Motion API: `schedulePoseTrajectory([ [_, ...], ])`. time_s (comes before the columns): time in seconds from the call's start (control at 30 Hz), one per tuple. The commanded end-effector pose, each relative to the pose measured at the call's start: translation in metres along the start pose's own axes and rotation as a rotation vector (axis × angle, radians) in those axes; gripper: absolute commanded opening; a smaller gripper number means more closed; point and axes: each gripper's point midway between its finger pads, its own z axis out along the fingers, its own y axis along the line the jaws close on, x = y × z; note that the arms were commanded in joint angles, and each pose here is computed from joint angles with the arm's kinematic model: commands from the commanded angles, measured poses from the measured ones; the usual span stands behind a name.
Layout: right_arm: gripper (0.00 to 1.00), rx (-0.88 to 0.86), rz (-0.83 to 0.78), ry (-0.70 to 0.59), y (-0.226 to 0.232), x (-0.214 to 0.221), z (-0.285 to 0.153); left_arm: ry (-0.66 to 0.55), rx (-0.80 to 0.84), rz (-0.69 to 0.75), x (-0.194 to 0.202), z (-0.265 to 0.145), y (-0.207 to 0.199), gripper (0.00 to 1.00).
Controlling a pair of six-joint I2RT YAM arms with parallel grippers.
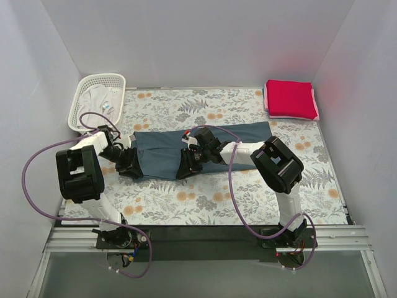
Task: Fold and stack the t-shirts
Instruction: Fold the tshirt
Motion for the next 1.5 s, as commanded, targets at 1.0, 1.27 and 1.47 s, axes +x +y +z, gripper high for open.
schedulePoseTrajectory([
  [1.0,0.41,-0.041,-0.023,-0.020,0.011,-0.006,-0.007,-0.062,-0.031,0.037,-0.029,-0.015,-0.010,0.00],
  [1.27,0.76,-0.013,0.049,-0.019,0.005,0.001,-0.007,-0.057,-0.024,0.042,-0.028,-0.014,-0.013,0.00],
  [1.47,0.46,-0.002,0.072,0.002,-0.006,0.004,0.001,-0.058,-0.019,0.045,-0.029,-0.013,-0.014,0.00],
])
